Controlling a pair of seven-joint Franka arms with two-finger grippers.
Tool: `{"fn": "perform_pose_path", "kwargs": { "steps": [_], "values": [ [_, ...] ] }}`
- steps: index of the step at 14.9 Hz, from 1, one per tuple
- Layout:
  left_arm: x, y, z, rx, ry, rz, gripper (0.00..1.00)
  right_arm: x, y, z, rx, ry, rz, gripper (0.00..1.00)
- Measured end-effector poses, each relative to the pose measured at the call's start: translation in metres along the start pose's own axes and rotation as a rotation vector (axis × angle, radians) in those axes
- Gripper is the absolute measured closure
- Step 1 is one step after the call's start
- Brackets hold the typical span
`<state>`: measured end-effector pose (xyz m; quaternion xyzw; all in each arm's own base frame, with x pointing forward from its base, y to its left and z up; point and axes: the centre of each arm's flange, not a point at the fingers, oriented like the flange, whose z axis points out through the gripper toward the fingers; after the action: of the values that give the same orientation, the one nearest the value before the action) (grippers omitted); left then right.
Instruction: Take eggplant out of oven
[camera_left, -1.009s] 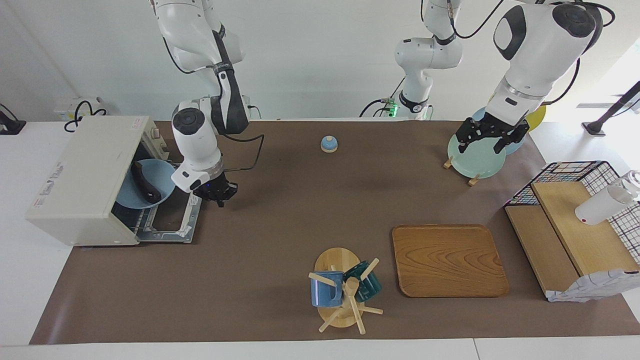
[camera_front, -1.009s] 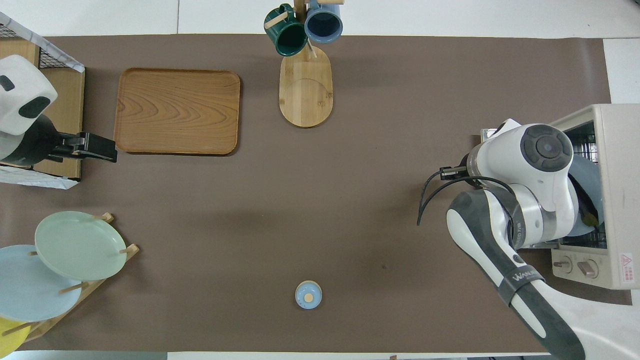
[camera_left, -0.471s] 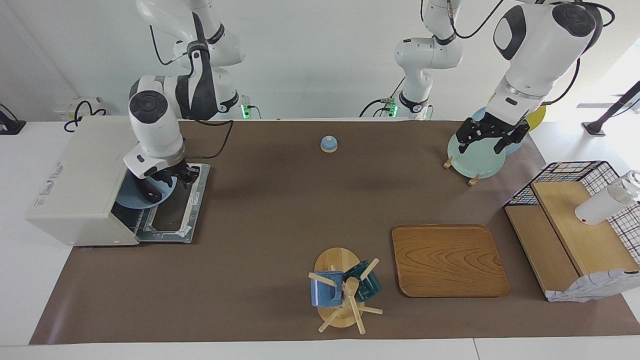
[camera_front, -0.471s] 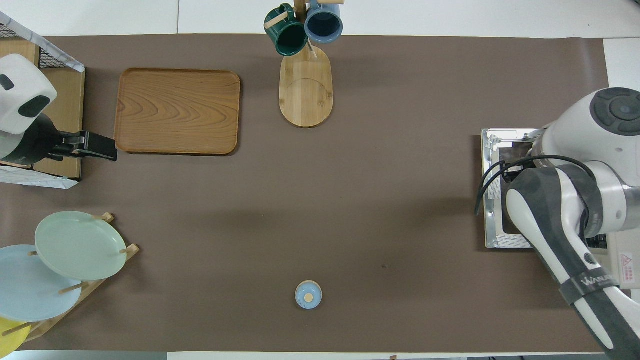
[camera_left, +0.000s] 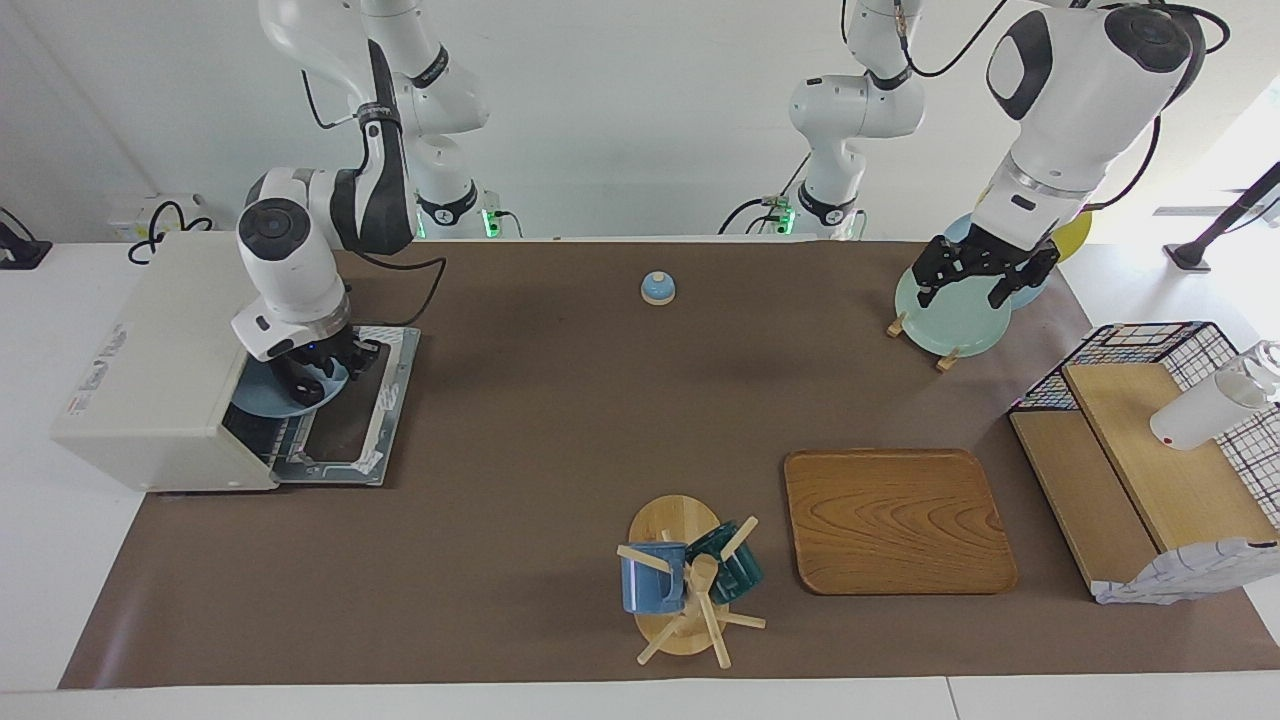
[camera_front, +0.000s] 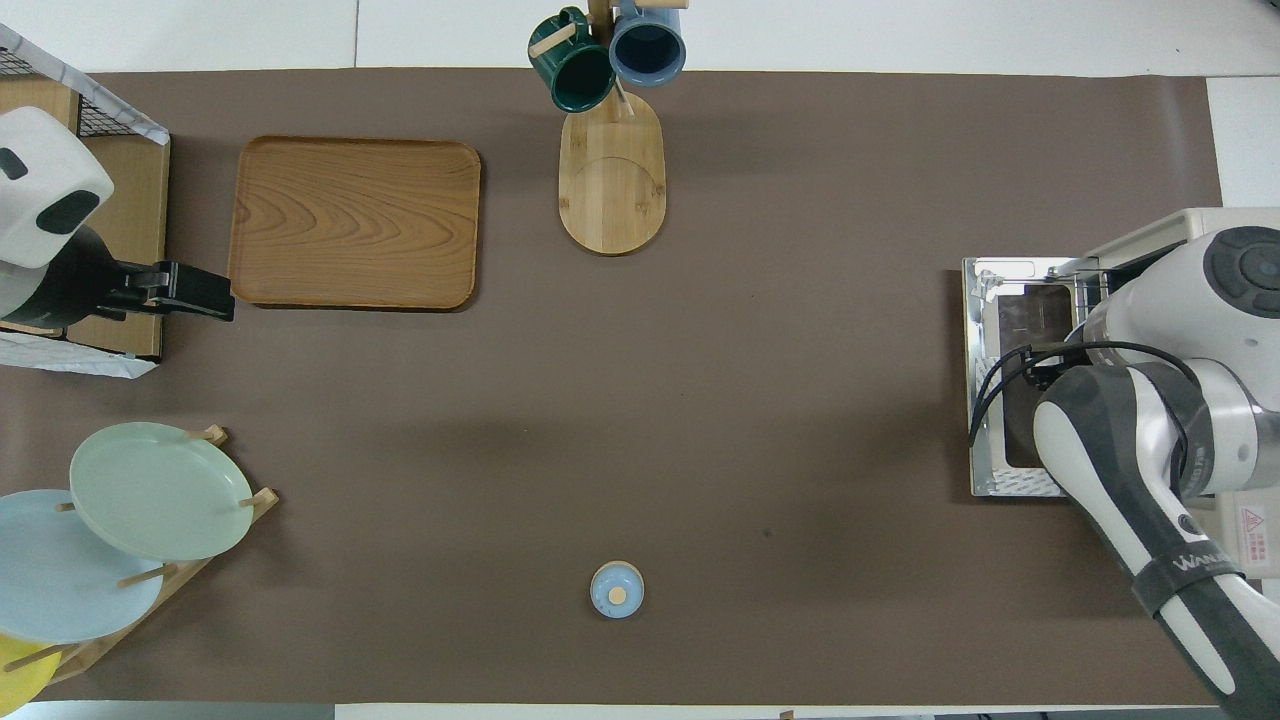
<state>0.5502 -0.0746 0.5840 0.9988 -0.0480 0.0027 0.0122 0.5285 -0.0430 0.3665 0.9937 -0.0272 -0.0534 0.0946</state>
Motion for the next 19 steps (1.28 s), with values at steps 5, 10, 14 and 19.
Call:
{"fn": "perform_pose_path", "kwargs": {
  "steps": [5, 10, 14, 19],
  "values": [
    [0.0, 0.0, 0.0, 0.0, 0.0, 0.0, 0.0, -0.004, -0.001, 0.0, -0.011, 0.005, -0.04, 0.94],
    [0.0, 0.002, 0.0, 0.0, 0.001, 0.004, 0.0, 0.0, -0.054, -0.035, -0.067, 0.037, -0.151, 0.98],
    [0.0, 0.006, 0.0, 0.0, 0.001, 0.011, 0.0, 0.002, -0.167, -0.095, -0.015, 0.081, -0.131, 0.98],
    [0.0, 0.009, 0.0, -0.018, 0.0, 0.01, 0.0, -0.014, -0.364, -0.134, -0.043, 0.055, 0.025, 0.98]
  ]
}}
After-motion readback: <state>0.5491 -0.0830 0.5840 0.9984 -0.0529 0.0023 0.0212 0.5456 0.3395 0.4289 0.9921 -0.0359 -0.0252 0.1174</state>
